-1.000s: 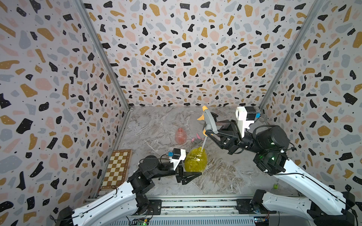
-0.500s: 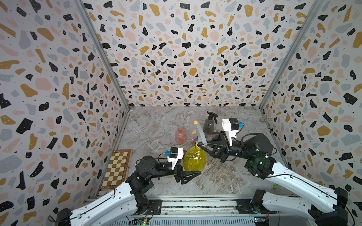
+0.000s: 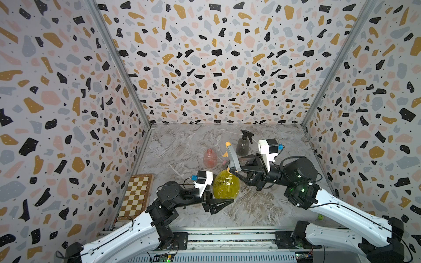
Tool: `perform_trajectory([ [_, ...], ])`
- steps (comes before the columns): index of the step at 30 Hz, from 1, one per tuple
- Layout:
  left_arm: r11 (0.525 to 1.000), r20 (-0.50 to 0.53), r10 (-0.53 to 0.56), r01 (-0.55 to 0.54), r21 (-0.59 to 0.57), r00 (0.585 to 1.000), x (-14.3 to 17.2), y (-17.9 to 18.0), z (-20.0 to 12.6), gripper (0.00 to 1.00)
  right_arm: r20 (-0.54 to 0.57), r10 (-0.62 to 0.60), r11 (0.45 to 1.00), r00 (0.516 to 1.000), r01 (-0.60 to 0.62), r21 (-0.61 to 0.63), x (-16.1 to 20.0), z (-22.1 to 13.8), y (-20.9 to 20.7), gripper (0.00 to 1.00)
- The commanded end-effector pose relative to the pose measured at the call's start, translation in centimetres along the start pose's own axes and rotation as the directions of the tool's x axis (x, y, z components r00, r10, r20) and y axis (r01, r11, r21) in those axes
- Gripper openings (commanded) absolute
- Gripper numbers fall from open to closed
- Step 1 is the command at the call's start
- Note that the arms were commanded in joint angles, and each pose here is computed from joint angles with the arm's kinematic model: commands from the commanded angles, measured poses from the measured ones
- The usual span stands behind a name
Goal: Attach spray nozzles to spray bottles
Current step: Insert the spray nozzle into the spray bottle.
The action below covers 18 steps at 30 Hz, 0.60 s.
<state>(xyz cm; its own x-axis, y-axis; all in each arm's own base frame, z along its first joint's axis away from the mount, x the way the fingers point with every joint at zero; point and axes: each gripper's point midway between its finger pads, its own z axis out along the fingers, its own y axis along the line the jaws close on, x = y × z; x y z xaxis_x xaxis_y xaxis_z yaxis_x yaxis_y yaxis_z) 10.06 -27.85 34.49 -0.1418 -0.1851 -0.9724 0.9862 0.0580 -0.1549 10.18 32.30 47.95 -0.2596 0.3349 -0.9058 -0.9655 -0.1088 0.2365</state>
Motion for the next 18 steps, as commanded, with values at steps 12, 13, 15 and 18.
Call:
perform_trajectory([
  [12,0.997,0.101,0.072,-0.073,0.007,0.992,-4.17,-1.34,-0.55,0.0,-0.042,-0.013,1.0,0.999,0.013,0.002,0.99,-0.39,0.37,0.29],
  [13,0.997,0.099,0.073,-0.074,0.006,0.992,-4.18,-1.33,-0.56,0.0,-0.044,-0.014,1.0,0.999,0.014,0.004,1.01,-0.45,0.4,0.3],
  [15,0.997,0.093,0.079,-0.08,0.003,0.993,-4.13,-1.3,-0.58,0.0,-0.049,-0.016,1.0,0.999,0.016,0.009,1.12,-0.52,0.42,0.32],
  [18,0.996,0.071,0.094,-0.094,-0.001,0.993,-3.97,-1.34,-0.6,0.0,-0.06,-0.019,1.0,0.998,0.02,0.017,1.24,-0.67,0.48,0.37],
])
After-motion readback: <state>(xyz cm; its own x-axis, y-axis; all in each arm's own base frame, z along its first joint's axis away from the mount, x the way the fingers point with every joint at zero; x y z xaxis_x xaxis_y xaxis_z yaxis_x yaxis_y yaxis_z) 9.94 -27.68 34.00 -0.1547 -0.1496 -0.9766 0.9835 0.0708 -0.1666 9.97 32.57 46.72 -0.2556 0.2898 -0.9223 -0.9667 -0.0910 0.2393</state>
